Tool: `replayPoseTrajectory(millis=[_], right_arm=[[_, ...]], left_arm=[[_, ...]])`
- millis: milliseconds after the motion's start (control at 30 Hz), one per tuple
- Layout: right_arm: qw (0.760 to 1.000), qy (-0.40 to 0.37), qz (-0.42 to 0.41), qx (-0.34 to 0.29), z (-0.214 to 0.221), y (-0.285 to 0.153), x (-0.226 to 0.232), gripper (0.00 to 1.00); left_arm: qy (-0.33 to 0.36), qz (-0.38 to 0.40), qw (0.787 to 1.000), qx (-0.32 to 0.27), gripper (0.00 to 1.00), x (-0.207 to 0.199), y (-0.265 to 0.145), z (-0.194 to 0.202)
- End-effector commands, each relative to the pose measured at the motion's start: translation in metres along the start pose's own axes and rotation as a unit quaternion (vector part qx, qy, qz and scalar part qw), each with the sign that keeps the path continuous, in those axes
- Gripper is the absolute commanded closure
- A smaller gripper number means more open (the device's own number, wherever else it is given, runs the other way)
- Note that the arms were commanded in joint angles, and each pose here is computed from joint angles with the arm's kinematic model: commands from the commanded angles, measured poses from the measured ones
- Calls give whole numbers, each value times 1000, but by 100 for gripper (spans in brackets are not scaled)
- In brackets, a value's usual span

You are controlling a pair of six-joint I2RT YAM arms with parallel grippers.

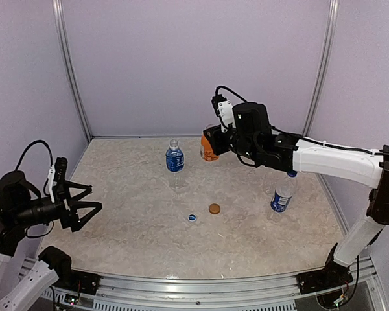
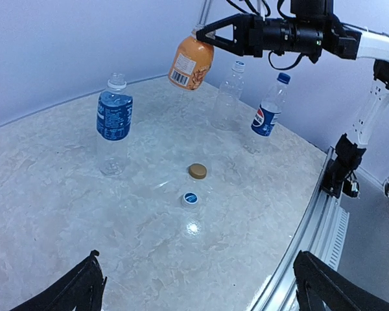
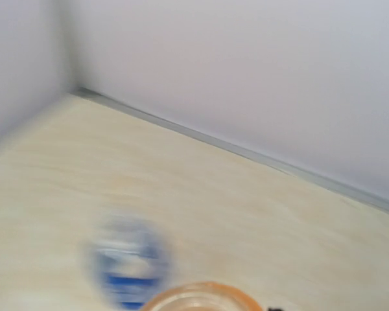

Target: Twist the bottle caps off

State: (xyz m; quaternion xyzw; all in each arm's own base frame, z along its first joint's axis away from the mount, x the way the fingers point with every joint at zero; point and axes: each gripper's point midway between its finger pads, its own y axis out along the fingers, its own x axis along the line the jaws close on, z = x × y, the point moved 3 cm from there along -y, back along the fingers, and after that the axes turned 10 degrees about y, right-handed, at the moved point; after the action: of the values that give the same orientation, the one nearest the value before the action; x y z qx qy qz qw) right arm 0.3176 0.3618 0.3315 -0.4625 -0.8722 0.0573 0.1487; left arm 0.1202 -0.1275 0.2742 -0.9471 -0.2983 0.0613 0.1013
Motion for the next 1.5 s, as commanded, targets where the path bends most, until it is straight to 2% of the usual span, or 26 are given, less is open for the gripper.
replayPoseTrajectory(millis=[0, 133, 267, 567, 767, 800, 833, 933, 1033, 1100, 1133, 1167, 1300, 1467], right_arm=[[993, -7, 117, -1, 28, 39, -61, 100], [991, -12, 130, 8, 49, 75, -84, 100], [992, -15, 123, 11, 74, 99, -89, 100], [995, 12, 91, 48, 138, 134, -92, 100], [993, 22, 86, 75, 155, 137, -92, 100], [993, 22, 88, 77, 155, 136, -93, 95], [993, 21, 89, 80, 156, 135, -93, 85], [992, 19, 92, 88, 155, 133, -93, 51], [991, 18, 96, 94, 148, 130, -92, 30], [991, 13, 92, 98, 139, 126, -89, 20], [992, 11, 87, 96, 132, 124, -86, 8], [992, 6, 85, 96, 124, 121, -84, 5], [993, -15, 80, 91, 79, 103, -70, 1], [987, -24, 127, 98, 15, 54, -75, 1]], left_arm=[[-75, -82, 993, -42, 1, 27, -2, -7], [-119, -185, 974, -58, 1, 61, -9, 4], [-121, -245, 960, -66, 1, 78, -17, 10], [-120, -257, 956, -75, 1, 81, -21, 10], [-120, -250, 958, -74, 1, 80, -19, 10], [-120, -249, 958, -74, 1, 80, -19, 11], [-119, -249, 958, -76, 1, 80, -19, 10], [-118, -248, 958, -77, 1, 79, -19, 10], [-118, -247, 959, -78, 1, 79, -20, 10], [-117, -246, 959, -78, 1, 78, -20, 9], [-116, -246, 959, -79, 1, 78, -20, 9], [-116, -245, 959, -79, 1, 78, -19, 9], [-115, -242, 960, -80, 1, 78, -19, 9], [-113, -243, 960, -82, 1, 77, -20, 8]])
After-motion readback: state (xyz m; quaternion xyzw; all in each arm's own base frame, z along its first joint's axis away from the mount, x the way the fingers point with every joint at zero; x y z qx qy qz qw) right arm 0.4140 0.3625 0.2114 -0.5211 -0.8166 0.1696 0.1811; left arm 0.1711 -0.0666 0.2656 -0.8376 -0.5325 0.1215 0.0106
